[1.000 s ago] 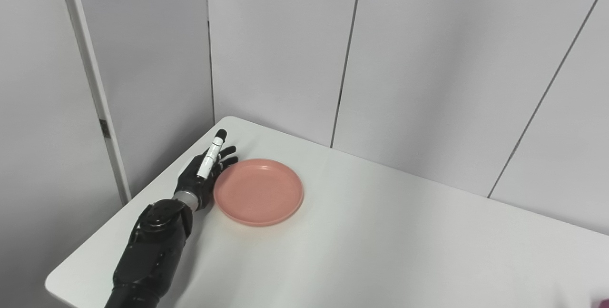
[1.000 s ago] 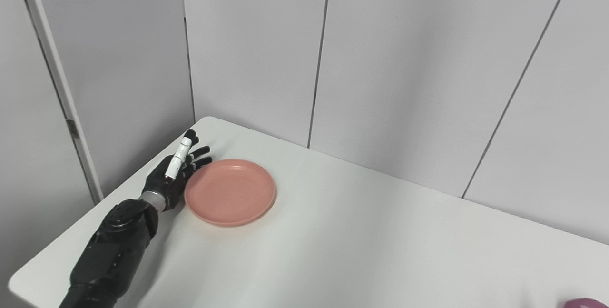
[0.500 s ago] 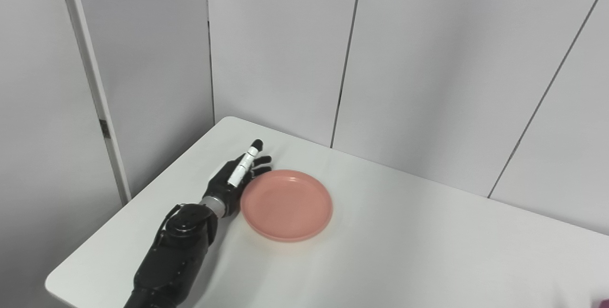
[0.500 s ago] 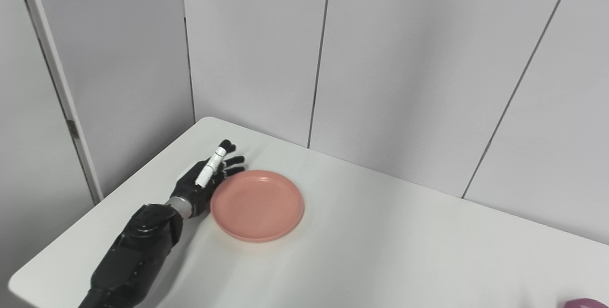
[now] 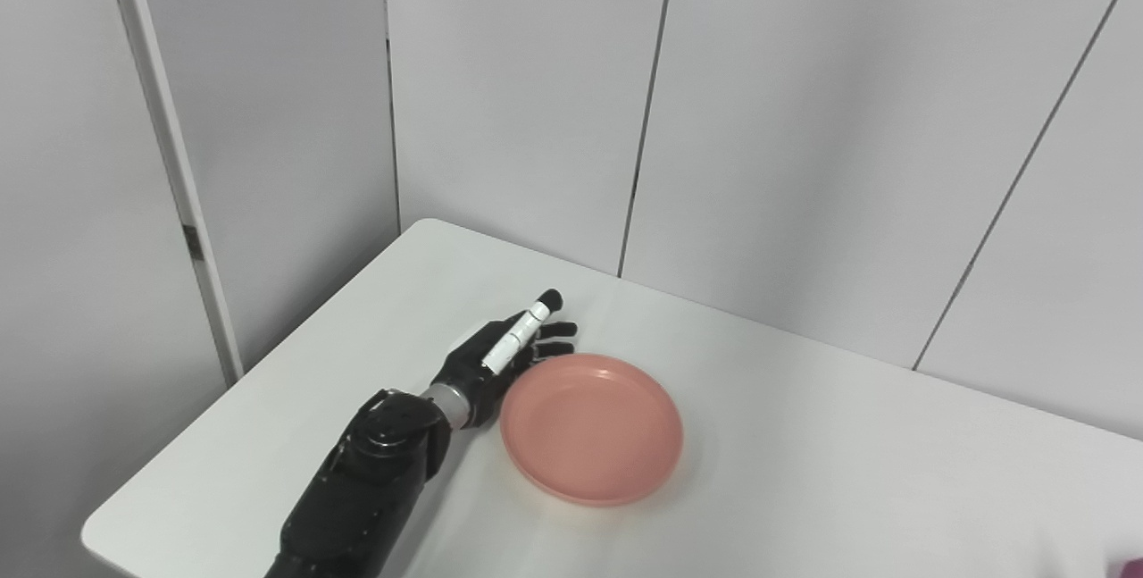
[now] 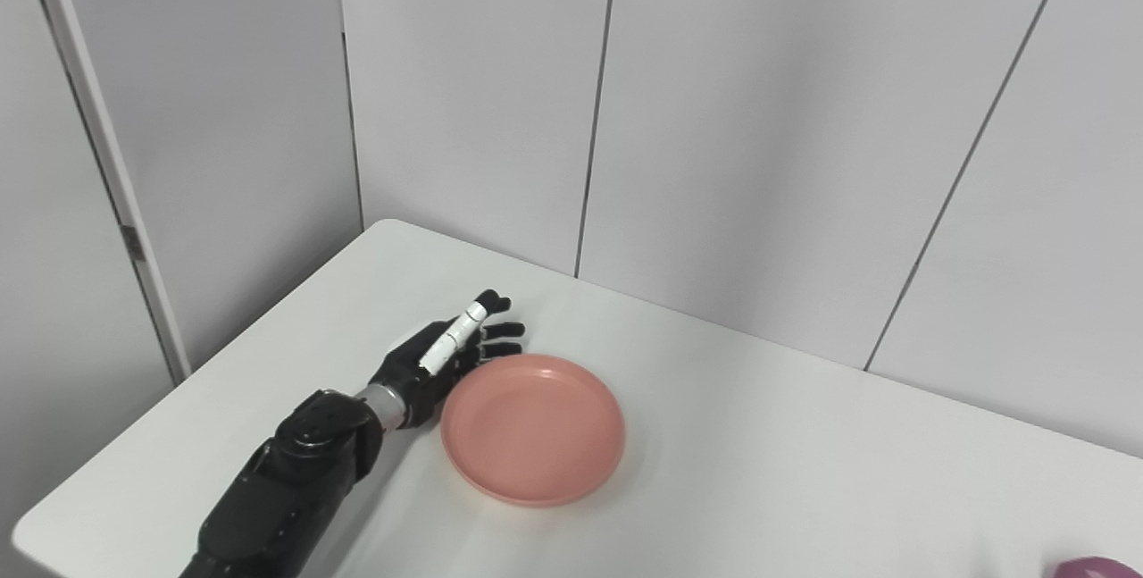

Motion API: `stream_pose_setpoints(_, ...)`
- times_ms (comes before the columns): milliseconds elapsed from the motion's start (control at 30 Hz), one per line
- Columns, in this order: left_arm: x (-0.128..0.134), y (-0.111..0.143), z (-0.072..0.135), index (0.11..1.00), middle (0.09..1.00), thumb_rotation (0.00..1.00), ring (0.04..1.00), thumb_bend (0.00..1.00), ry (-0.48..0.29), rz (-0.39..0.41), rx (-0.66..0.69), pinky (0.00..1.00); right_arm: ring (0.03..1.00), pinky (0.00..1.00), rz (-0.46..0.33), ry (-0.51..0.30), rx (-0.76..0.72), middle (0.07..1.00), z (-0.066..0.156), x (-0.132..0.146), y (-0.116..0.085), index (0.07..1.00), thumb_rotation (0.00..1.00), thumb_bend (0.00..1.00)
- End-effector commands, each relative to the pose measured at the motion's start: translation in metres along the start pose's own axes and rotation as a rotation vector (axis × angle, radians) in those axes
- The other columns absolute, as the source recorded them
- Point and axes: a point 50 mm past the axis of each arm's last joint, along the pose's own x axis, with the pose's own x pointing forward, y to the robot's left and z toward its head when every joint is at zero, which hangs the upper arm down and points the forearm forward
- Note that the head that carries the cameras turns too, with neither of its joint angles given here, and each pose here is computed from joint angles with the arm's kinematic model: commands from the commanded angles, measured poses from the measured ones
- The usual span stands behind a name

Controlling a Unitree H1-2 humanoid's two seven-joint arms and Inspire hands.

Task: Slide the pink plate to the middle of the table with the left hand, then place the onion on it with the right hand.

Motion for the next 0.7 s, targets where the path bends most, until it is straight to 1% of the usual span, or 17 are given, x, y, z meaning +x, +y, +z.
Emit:
stream_pose_setpoints(0, 0.001, -0.018, 0.013, 0.906, 0.848, 0.83, 0.825, 0.9, -0.029, -0.073, -0.002, 0.81, 0.971, 1.0, -0.017, 0.087, 0.056, 0.975, -0.02, -0.015, 0.01, 0.999, 1.0, 0.72)
stream_pose_setpoints(133, -0.005, -0.026, 0.008, 0.907, 0.85, 0.84, 0.834, 0.91, -0.035, -0.072, -0.01, 0.81, 0.953, 1.0, -0.024, 0.083, 0.061, 0.958, -0.019, -0.014, 0.014, 0.99, 1.0, 0.72)
stream_pose_setpoints(167, -0.007, -0.031, 0.004, 0.906, 0.85, 0.84, 0.836, 0.91, -0.037, -0.06, -0.017, 0.81, 0.95, 1.0, -0.014, 0.086, 0.055, 0.956, -0.02, -0.013, 0.015, 0.989, 1.0, 0.72)
stream_pose_setpoints(233, -0.009, -0.04, -0.002, 0.898, 0.847, 0.84, 0.838, 0.9, -0.041, -0.032, -0.041, 0.81, 0.97, 1.0, 0.005, 0.09, 0.051, 0.979, -0.02, -0.013, 0.016, 0.998, 1.0, 0.73)
stream_pose_setpoints(300, -0.012, -0.052, -0.01, 0.906, 0.851, 0.84, 0.842, 0.89, -0.045, 0.002, -0.074, 0.82, 0.972, 1.0, 0.019, 0.084, 0.051, 0.983, -0.019, -0.015, 0.017, 0.997, 1.0, 0.72)
stream_pose_setpoints(467, -0.019, -0.077, -0.023, 0.95, 0.891, 0.85, 0.876, 0.87, -0.057, 0.064, -0.124, 0.87, 0.942, 1.0, 0.037, 0.063, 0.059, 0.957, -0.016, -0.019, 0.023, 0.97, 1.0, 0.71)
stream_pose_setpoints(500, -0.02, -0.081, -0.026, 0.943, 0.901, 0.86, 0.884, 0.85, -0.06, 0.078, -0.131, 0.89, 0.928, 0.97, 0.037, 0.06, 0.06, 0.945, -0.016, -0.02, 0.024, 0.953, 1.0, 0.72)
stream_pose_setpoints(567, -0.022, -0.089, -0.028, 0.944, 0.91, 0.86, 0.894, 0.83, -0.064, 0.096, -0.15, 0.91, 0.912, 0.95, 0.037, 0.055, 0.064, 0.931, -0.015, -0.021, 0.027, 0.935, 0.99, 0.74)
stream_pose_setpoints(667, -0.023, -0.095, -0.029, 0.942, 0.911, 0.87, 0.894, 0.82, -0.064, 0.1, -0.154, 0.89, 0.896, 0.92, 0.038, 0.047, 0.067, 0.917, -0.014, -0.021, 0.03, 0.918, 0.97, 0.75)
